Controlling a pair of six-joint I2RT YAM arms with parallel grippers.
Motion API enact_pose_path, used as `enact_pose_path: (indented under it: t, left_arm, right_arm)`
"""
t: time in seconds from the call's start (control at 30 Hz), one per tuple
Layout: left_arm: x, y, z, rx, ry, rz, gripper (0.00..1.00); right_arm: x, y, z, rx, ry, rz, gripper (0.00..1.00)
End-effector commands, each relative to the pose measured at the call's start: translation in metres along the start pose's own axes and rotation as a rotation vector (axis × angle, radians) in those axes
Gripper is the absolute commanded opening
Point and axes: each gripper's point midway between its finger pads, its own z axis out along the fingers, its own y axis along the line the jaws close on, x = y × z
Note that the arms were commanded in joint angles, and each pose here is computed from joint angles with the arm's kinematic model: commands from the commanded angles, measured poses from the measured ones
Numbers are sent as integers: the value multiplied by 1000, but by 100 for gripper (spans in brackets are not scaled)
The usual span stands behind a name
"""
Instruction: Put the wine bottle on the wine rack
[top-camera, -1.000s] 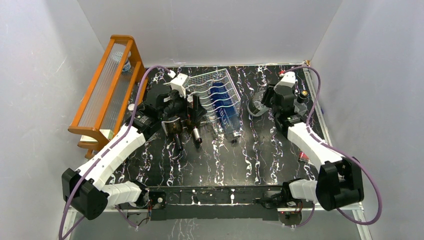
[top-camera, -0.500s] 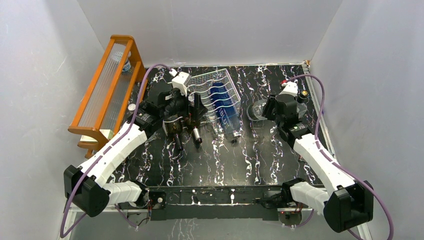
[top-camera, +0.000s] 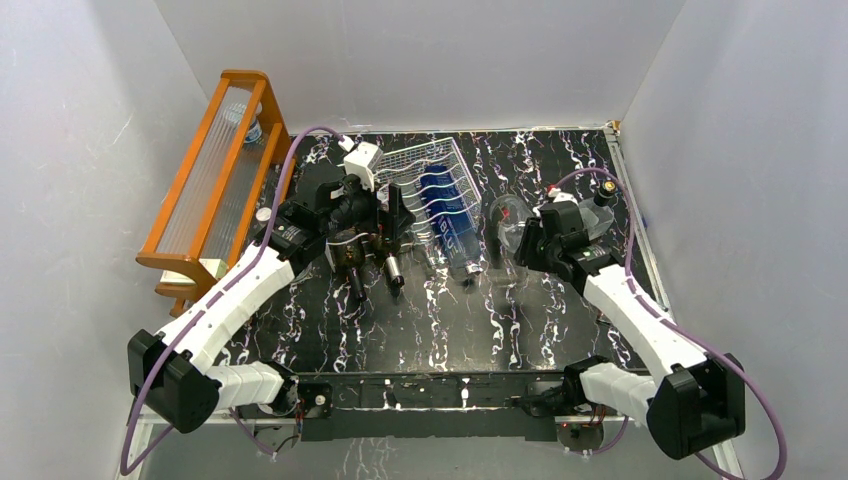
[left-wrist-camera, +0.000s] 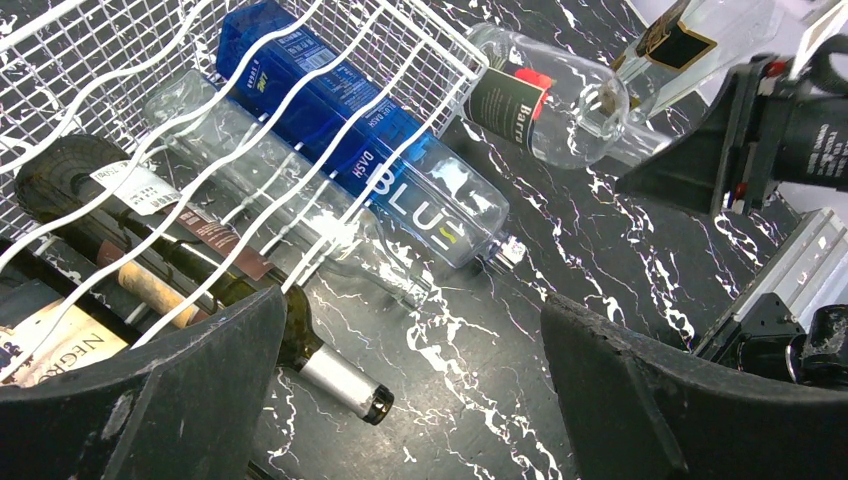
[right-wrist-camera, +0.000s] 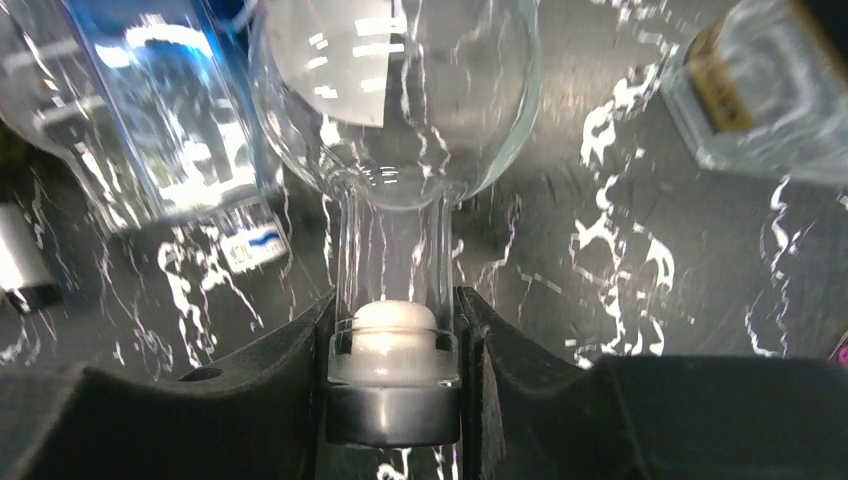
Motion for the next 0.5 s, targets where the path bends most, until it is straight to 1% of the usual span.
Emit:
enact_pose_path:
  t: [0.0, 0.23, 0.47]
  left_arm:
    - [-15, -1, -4, -2, -33, 13, 98]
    - [-13, -1, -2, 2, -30, 9, 98]
    - [-9, 1, -3, -5, -19, 11, 98]
  right_arm:
    - [13, 9, -14, -36, 121, -17, 0]
    - [36, 14, 2, -70, 243, -41, 0]
    - [53, 11, 26, -64, 289, -57, 0]
